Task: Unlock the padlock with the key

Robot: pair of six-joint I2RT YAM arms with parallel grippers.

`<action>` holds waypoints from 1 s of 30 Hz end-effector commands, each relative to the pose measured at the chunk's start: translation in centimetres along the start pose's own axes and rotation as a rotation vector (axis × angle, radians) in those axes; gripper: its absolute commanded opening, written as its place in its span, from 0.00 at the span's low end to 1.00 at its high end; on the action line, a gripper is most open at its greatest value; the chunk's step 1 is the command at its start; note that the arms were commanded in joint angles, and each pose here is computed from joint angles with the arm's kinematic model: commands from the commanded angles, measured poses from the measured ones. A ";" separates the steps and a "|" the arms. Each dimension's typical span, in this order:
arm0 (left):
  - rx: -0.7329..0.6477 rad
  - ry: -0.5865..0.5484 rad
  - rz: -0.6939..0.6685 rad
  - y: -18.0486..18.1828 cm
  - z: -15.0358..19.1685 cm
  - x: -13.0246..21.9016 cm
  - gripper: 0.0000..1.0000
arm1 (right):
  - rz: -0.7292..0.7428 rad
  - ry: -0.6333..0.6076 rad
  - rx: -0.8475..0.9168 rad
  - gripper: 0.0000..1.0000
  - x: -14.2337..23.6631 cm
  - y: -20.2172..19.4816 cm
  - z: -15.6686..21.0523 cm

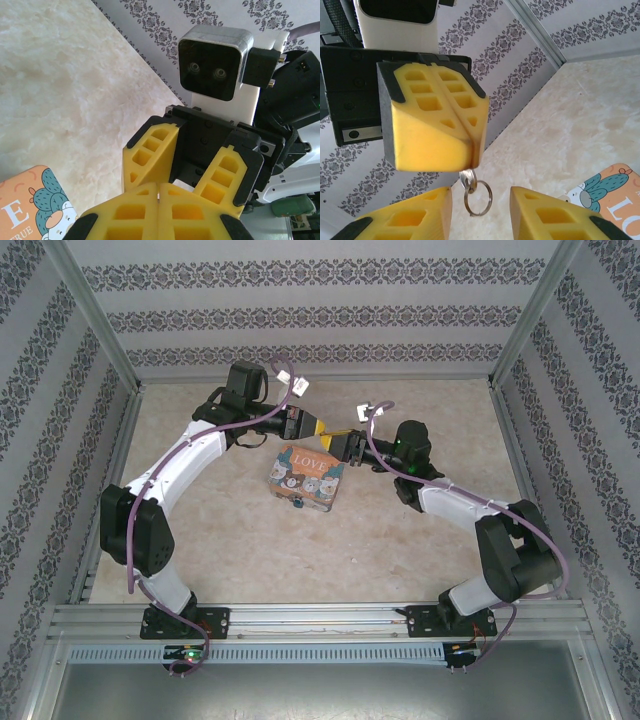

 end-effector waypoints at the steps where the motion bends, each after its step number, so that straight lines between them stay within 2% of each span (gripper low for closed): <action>1: -0.043 -0.030 0.034 -1.4 -0.5 0.8 0.00 | -0.049 -0.011 0.039 0.35 -0.4 0.8 -1.1; 9: -0.037 -0.032 0.035 -1.3 -0.3 0.8 0.00 | -0.065 -0.002 0.036 0.24 -1.0 0.7 -1.4; 16: -0.034 -0.037 0.048 -1.4 -0.3 0.8 0.00 | -0.066 -0.011 0.037 0.05 -1.0 0.8 -1.6; 19: -0.045 -0.047 0.038 -1.5 -0.5 0.9 0.10 | -0.054 -0.014 0.037 0.00 -0.8 0.7 -1.4; 24: -0.061 -0.099 0.009 -1.6 -1.2 1.7 0.25 | 0.002 -0.016 0.034 0.00 -0.3 0.0 -0.7; 30: -0.053 -0.238 -0.090 -1.0 -1.4 3.7 0.46 | 0.094 0.018 0.040 0.00 0.6 -1.1 0.6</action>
Point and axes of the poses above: each hand's point on the last joint's axis, 136 mm out from that joint toward the fingers, its own x axis back along the fingers, its own y axis along the line the jaws close on, z = x × y, the point moved 7 cm from there along x, back along the fingers, and after that the axes turned 1 degree about -x, right-handed, at the moved point
